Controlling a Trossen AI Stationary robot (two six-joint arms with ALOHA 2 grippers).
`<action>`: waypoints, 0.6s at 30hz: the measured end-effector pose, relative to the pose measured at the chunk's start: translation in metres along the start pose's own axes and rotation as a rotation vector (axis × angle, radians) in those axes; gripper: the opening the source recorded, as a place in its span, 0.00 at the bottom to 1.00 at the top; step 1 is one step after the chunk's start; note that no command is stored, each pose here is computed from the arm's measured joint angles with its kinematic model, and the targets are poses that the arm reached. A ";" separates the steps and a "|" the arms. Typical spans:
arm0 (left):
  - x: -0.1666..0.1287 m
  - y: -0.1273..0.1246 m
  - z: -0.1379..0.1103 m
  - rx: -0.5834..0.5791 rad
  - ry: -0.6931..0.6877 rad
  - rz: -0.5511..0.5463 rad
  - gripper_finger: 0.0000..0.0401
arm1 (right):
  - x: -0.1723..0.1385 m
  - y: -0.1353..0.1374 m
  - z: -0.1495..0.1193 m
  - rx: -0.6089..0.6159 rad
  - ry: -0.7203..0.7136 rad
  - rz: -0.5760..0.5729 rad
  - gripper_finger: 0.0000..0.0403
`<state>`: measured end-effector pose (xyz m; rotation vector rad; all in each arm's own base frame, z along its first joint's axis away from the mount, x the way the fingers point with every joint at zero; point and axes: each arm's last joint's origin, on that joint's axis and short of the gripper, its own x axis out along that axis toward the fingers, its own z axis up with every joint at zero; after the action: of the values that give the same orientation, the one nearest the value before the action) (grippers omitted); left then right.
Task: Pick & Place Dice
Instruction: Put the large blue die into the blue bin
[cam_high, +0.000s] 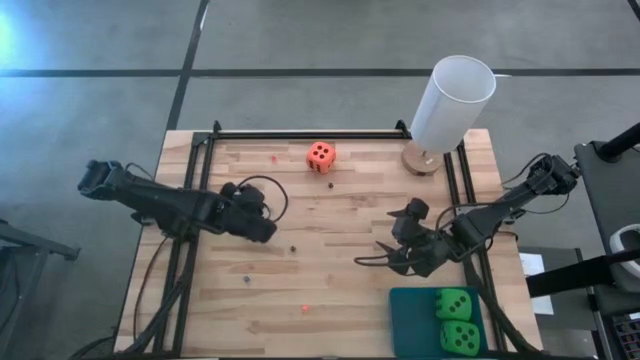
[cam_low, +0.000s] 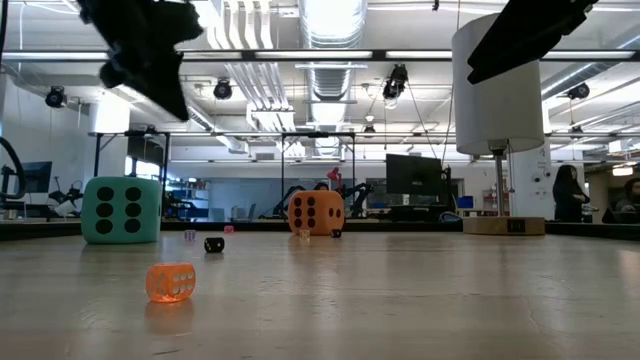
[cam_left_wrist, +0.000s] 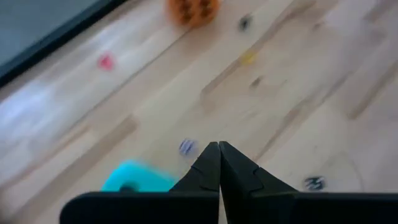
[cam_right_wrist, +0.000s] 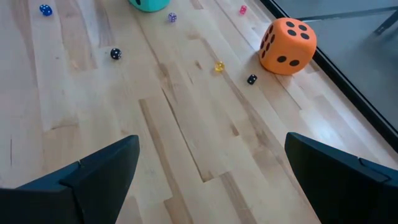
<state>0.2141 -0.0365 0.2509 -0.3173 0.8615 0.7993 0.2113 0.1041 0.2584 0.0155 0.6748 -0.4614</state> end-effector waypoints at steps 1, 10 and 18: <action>0.000 0.004 -0.002 -0.026 0.027 0.027 0.00 | 0.000 0.000 0.000 0.001 0.000 0.000 0.99; 0.000 0.020 -0.021 -0.194 0.344 0.146 0.00 | 0.000 0.000 0.000 0.001 -0.001 0.000 0.99; 0.019 0.027 -0.047 -0.255 0.496 0.227 0.00 | 0.000 0.000 0.000 -0.002 -0.004 -0.004 0.99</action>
<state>0.1756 -0.0346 0.2081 -0.6699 1.2777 1.0671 0.2116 0.1042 0.2580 0.0116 0.6717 -0.4649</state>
